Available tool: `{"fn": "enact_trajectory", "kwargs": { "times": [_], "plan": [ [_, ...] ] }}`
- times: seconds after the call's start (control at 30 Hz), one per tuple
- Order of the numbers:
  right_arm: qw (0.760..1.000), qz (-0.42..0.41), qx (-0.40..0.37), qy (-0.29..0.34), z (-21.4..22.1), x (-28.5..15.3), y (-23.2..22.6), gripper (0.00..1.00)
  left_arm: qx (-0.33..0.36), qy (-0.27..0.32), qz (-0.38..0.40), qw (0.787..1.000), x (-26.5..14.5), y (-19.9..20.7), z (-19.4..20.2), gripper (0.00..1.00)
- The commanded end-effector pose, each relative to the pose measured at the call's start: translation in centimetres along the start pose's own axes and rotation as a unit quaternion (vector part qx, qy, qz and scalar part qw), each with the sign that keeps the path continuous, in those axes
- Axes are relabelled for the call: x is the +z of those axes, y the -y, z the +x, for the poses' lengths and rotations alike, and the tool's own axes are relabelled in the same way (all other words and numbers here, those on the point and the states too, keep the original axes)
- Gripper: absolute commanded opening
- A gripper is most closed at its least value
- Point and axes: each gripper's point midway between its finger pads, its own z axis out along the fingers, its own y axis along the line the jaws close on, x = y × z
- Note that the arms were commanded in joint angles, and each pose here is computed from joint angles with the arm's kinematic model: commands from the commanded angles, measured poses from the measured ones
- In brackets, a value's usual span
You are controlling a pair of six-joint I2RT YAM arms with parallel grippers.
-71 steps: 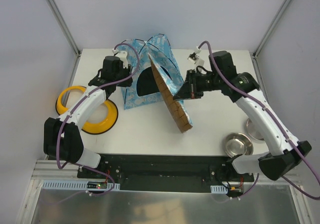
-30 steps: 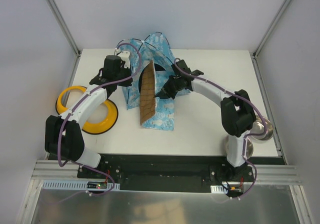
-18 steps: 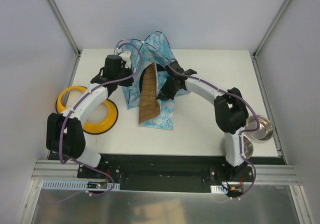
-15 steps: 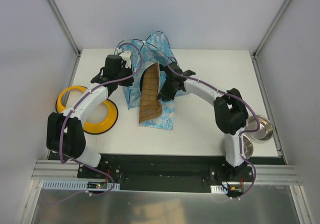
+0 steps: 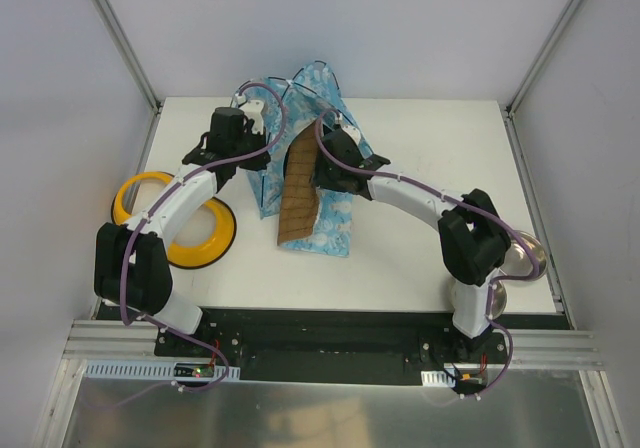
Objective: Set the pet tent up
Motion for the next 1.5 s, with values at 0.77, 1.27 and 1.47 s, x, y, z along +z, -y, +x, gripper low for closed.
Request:
{"fn": "enact_trajectory", "kwargs": {
  "times": [0.77,1.27,1.47],
  "plan": [
    [0.998,-0.025,0.011,0.064,-3.6,5.7,-1.3,0.00,0.005,0.023,0.033,0.999,-1.1,1.4,-2.2,0.00],
    [0.981,-0.151,-0.048,0.110,-5.8,3.0,-7.8,0.47,0.006,0.016,0.027,0.999,-0.2,1.0,-2.1,0.00],
    [0.974,-0.170,-0.041,0.145,-7.9,-0.8,-8.4,0.69,-0.003,0.008,0.013,1.000,0.2,0.5,-1.6,0.00]
  ]
}}
